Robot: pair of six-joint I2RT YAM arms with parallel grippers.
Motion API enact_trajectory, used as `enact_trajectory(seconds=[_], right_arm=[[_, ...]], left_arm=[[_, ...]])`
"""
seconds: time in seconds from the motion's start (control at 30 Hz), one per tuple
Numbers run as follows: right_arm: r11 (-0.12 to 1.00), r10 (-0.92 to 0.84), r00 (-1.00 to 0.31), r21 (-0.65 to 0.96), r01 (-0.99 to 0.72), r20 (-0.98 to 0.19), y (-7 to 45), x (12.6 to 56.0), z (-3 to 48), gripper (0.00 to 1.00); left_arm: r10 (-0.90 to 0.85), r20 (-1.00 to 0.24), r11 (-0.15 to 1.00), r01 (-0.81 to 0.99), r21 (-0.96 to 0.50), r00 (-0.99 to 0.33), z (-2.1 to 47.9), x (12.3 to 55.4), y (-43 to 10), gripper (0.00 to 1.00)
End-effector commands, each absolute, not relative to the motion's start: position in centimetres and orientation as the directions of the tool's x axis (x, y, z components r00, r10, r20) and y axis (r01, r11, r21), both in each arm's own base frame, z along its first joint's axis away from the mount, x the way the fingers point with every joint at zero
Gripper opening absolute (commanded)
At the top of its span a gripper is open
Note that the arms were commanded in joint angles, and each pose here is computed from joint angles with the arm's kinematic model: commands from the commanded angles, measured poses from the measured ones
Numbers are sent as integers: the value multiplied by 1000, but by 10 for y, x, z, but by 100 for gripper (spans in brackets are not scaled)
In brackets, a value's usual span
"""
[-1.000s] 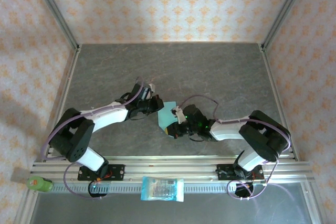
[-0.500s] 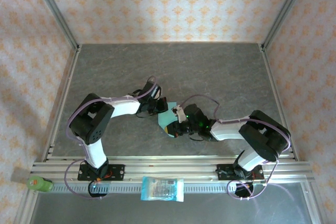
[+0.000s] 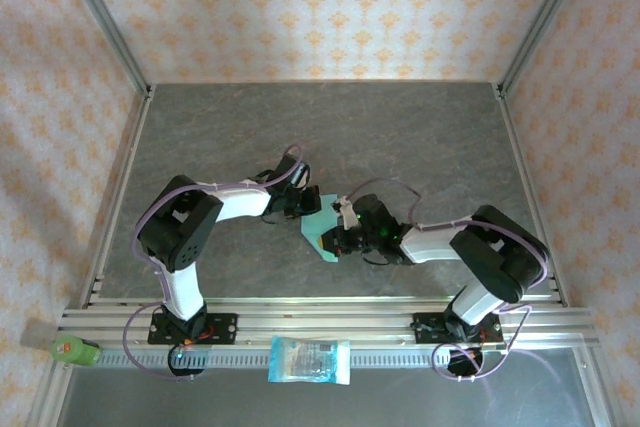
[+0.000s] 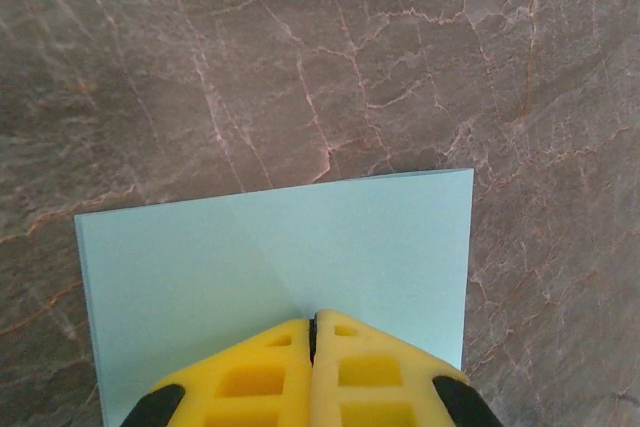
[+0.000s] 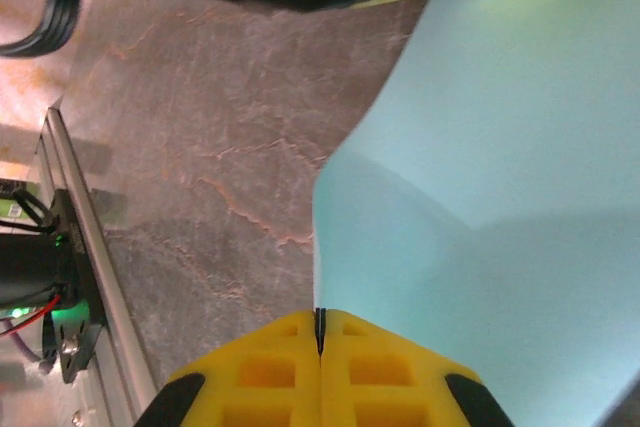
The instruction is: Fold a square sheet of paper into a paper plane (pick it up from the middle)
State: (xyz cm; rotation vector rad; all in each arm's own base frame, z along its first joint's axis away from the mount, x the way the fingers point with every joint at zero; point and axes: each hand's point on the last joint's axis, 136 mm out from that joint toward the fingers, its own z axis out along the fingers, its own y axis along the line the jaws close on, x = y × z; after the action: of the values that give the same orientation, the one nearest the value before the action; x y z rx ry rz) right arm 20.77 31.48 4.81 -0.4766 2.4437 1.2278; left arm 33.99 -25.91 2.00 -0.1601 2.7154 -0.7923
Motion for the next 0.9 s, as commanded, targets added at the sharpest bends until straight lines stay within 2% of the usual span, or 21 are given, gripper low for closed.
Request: enact_trajectory(seconds=[0.0, 0.57, 0.87], right_arm=[[578, -132, -871, 678, -455, -473, 314, 221, 49, 0], [689, -118, -876, 597, -412, -468, 301, 243, 30, 0], [696, -98, -876, 596, -400, -473, 301, 246, 33, 0]], left_arm=[[-161, -238, 883, -32, -468, -958, 2, 332, -250, 0], [-160, -239, 887, -34, -460, -958, 0, 330, -248, 0], [-163, -240, 886, -35, -462, -957, 1, 330, -249, 0]])
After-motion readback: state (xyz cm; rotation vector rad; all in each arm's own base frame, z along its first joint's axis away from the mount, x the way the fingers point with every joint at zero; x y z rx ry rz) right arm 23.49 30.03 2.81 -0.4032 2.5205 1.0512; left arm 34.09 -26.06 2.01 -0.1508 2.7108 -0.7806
